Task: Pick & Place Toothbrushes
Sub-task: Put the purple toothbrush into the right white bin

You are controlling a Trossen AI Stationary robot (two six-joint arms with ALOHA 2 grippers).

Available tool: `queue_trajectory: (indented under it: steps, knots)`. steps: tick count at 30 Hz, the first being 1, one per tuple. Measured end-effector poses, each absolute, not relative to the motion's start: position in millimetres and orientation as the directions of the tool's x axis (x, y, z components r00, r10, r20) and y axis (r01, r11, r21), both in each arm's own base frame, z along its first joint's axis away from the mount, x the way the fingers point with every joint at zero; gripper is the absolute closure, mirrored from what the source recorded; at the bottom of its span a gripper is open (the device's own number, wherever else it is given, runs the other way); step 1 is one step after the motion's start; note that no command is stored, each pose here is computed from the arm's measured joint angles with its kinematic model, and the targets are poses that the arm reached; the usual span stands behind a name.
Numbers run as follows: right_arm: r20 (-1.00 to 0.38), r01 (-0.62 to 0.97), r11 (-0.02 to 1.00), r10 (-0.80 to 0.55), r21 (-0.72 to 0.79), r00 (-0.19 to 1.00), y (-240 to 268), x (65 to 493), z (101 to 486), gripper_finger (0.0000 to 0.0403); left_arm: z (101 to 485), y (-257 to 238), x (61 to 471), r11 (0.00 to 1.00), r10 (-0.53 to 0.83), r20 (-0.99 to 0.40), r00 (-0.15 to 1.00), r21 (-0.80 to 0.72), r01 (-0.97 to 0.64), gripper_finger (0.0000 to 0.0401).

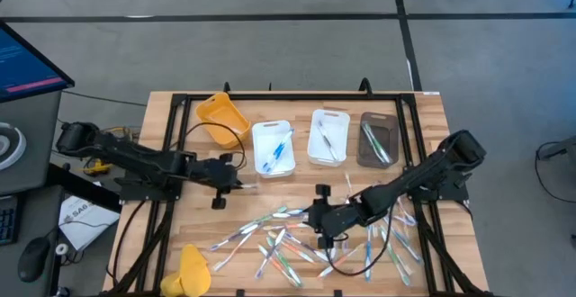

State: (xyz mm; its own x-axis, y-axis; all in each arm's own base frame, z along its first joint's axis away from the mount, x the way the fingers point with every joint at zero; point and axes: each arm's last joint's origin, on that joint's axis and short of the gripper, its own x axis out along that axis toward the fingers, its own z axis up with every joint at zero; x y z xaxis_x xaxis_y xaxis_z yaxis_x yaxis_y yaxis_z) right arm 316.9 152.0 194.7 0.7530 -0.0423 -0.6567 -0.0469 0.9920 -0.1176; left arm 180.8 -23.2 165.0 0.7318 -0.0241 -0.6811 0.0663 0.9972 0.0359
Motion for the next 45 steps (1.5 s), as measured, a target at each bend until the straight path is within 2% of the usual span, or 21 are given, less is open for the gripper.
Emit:
queue_trajectory:
  steps: [6, 10, 15, 24, 33, 37, 45]
  knots:
    - [-0.669, -0.051, 0.993, -0.035, -0.109, 0.743, 146, 324, 192, 0.0273, 198, -32, 175, 0.987, -0.150, -0.466, 0.872, -0.016, 0.161, 0.0385]
    - [-0.663, -0.065, 0.989, -0.040, -0.133, 0.747, 141, 327, 193, 0.0275, 218, -40, 175, 0.971, -0.220, -0.295, 0.930, 0.022, 0.237, 0.0380]
    - [-0.626, -0.049, 0.989, -0.050, -0.140, 0.779, 136, 339, 209, 0.0274, 232, -50, 182, 0.943, -0.304, -0.117, 0.945, 0.104, 0.316, 0.0385]
    - [-0.571, -0.074, 0.981, -0.041, -0.177, 0.820, 137, 349, 229, 0.0267, 228, -61, 214, 0.938, -0.314, 0.083, 0.946, 0.184, 0.295, 0.0384]
    - [-0.439, -0.061, 0.963, -0.063, -0.263, 0.896, 118, 365, 243, 0.0287, 220, -64, 229, 0.940, -0.308, 0.186, 0.933, 0.210, 0.269, 0.0384]
    - [-0.429, -0.035, 0.960, -0.092, -0.279, 0.899, 106, 369, 244, 0.0291, 221, -64, 230, 0.941, -0.307, 0.201, 0.930, 0.210, 0.265, 0.0383]
    - [-0.398, 0.017, 0.967, -0.121, -0.254, 0.909, 94, 378, 241, 0.0272, 221, -65, 230, 0.941, -0.308, 0.203, 0.929, 0.207, 0.267, 0.0384]
